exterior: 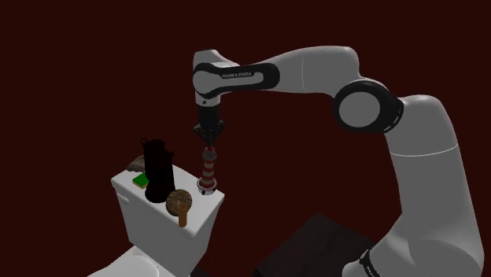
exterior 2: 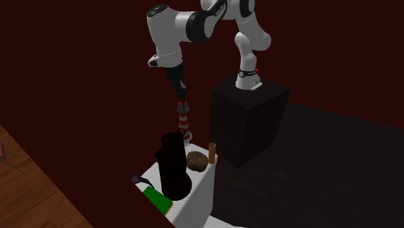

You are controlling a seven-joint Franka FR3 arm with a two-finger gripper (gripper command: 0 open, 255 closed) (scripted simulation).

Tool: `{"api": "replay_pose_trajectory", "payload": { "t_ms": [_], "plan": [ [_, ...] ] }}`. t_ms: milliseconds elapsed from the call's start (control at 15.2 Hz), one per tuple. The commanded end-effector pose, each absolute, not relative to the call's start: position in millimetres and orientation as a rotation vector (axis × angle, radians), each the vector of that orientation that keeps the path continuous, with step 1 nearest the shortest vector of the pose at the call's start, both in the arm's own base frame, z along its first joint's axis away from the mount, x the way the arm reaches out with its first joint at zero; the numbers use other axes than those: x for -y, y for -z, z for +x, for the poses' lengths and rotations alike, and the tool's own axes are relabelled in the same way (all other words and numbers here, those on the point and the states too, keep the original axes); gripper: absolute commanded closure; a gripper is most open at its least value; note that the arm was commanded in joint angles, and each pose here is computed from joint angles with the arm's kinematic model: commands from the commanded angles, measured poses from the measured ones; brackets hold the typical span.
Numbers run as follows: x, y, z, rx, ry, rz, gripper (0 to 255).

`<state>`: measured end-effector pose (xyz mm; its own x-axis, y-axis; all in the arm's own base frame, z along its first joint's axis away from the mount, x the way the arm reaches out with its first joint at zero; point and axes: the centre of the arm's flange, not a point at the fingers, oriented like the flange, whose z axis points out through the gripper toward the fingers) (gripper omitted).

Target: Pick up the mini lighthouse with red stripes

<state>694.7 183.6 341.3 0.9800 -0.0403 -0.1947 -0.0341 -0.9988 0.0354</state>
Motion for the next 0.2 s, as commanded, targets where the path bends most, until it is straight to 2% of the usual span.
{"api": "replay_pose_trajectory", "payload": {
  "t_ms": [0,132],
  "plan": [
    [-184.2,-353.1,695.2,0.058,0.305,3.094,255],
    [-184.2,-353.9,695.2,0.058,0.305,3.094,255]
  ]
}}
